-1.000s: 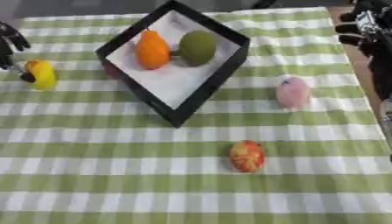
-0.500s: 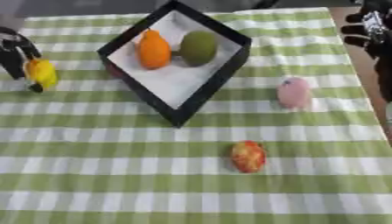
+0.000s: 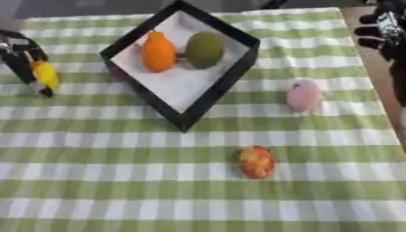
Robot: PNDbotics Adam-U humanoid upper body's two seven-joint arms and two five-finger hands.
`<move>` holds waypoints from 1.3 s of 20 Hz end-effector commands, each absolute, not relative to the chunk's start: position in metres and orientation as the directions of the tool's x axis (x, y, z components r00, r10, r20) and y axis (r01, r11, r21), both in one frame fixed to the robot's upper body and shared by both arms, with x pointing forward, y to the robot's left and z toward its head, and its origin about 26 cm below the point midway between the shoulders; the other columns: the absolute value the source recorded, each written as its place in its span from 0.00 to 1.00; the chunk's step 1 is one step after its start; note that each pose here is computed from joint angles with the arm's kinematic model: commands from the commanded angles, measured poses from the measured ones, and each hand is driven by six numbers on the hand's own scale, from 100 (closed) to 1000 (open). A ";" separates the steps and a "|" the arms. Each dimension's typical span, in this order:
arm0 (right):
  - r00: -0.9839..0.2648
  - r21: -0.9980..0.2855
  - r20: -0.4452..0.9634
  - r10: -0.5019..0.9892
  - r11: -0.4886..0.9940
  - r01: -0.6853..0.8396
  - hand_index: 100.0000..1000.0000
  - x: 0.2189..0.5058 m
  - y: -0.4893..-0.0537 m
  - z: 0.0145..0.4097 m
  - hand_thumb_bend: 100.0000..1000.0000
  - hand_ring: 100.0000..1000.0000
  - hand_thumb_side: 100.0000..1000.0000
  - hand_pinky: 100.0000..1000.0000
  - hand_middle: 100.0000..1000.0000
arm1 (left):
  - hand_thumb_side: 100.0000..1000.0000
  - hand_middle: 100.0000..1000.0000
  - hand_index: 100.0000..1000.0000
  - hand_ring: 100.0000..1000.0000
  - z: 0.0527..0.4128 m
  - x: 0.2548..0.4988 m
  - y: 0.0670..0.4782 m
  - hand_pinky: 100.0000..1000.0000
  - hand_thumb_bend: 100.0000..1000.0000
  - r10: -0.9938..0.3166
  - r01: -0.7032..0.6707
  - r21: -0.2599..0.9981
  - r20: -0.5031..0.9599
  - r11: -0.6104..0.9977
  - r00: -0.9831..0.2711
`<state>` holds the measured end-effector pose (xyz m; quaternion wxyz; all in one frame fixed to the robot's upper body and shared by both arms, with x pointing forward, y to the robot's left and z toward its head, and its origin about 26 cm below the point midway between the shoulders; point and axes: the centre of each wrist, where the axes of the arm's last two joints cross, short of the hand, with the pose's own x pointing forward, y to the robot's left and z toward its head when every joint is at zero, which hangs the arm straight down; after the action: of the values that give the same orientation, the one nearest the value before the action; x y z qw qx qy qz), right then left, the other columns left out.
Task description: Pick up objects on the table and place them in the box.
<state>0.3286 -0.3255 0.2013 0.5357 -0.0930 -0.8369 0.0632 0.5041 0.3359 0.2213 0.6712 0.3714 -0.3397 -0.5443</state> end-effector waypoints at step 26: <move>-0.426 -0.220 0.872 0.240 0.971 0.095 0.88 0.328 -0.328 0.209 0.00 0.71 0.56 0.78 0.65 | 0.00 0.58 0.65 0.63 0.251 0.505 0.332 0.67 0.47 -0.981 0.373 0.922 0.031 0.101 0.190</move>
<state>0.3286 -0.3255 0.2012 0.5368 -0.0933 -0.8361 0.0632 0.5051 0.3300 0.2290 0.6615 0.3977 -0.3485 -0.5317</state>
